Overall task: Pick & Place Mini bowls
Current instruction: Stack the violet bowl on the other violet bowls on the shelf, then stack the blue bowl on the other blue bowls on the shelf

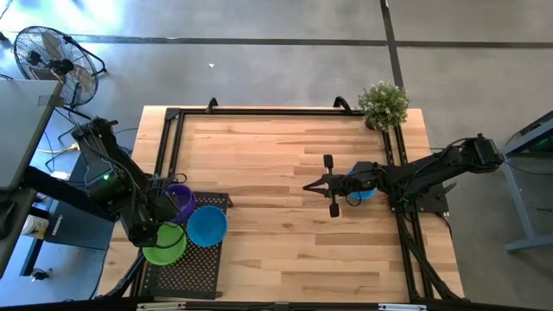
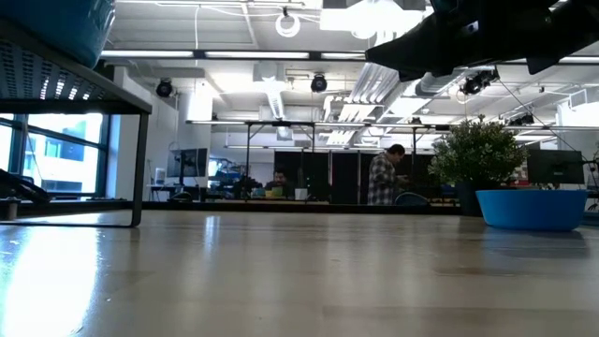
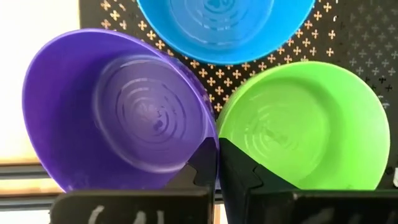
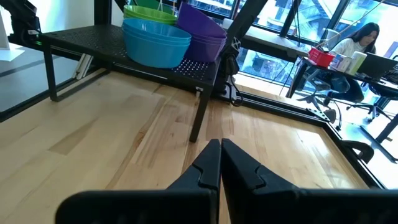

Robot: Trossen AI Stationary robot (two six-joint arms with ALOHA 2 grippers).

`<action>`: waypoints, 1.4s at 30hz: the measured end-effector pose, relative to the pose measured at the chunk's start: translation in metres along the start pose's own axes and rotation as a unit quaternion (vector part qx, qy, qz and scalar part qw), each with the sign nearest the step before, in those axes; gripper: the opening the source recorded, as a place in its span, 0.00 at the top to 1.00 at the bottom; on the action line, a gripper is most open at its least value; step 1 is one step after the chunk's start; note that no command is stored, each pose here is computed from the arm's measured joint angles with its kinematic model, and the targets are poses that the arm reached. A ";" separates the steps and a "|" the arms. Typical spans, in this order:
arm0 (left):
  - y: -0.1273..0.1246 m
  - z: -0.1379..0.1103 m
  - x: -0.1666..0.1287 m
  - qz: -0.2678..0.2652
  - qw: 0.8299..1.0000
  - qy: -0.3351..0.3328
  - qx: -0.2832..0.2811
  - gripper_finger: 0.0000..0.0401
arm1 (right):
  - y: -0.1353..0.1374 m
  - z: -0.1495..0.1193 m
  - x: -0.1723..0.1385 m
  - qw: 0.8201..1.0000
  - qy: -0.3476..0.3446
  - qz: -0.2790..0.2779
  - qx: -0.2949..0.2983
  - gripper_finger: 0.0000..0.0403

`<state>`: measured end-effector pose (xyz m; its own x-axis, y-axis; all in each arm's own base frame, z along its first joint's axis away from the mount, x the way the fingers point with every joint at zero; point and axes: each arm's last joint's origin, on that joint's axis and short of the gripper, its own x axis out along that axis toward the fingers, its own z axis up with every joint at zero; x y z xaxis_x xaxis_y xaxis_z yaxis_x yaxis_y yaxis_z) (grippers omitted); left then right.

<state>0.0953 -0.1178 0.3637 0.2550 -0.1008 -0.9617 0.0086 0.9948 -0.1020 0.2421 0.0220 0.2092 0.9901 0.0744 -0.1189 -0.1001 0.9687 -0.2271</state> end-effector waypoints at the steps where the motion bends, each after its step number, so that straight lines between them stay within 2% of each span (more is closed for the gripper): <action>1: 0.000 0.000 0.000 0.002 1.000 -0.003 0.002 0.99 | 0.000 0.000 0.000 1.000 0.000 0.000 0.000 1.00; 9: -0.003 0.002 0.003 0.006 1.000 0.004 -0.006 0.96 | 0.000 0.000 0.000 1.000 0.000 0.000 0.000 1.00; 18: -0.004 0.002 0.004 0.006 0.999 0.011 -0.033 0.71 | 0.000 0.000 0.000 1.000 -0.001 0.003 0.000 1.00; 22: -0.004 0.003 0.004 0.010 1.000 0.006 -0.026 0.66 | 0.000 0.000 0.000 1.000 -0.001 0.003 0.000 1.00; 27: -0.003 0.004 0.004 0.032 0.999 -0.022 0.010 0.72 | 0.000 0.000 0.000 1.000 -0.001 0.003 0.000 1.00; 33: -0.002 0.009 0.004 0.072 0.990 -0.078 0.095 0.96 | 0.000 0.000 0.000 1.000 -0.001 0.003 0.000 1.00; 38: -0.008 0.020 -0.002 0.070 0.968 -0.172 0.168 0.97 | 0.000 0.000 0.000 1.000 -0.001 0.003 0.000 1.00; 42: -0.004 0.036 -0.009 0.055 0.950 -0.231 0.202 0.99 | 0.000 0.000 0.000 1.000 -0.001 0.003 0.000 1.00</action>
<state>0.1276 -0.1198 0.3818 0.6721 -0.0692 -0.7372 0.3031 0.9341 0.1887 0.2422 0.0222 0.2093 0.9896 0.0809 -0.1189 -0.1063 0.9683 -0.2260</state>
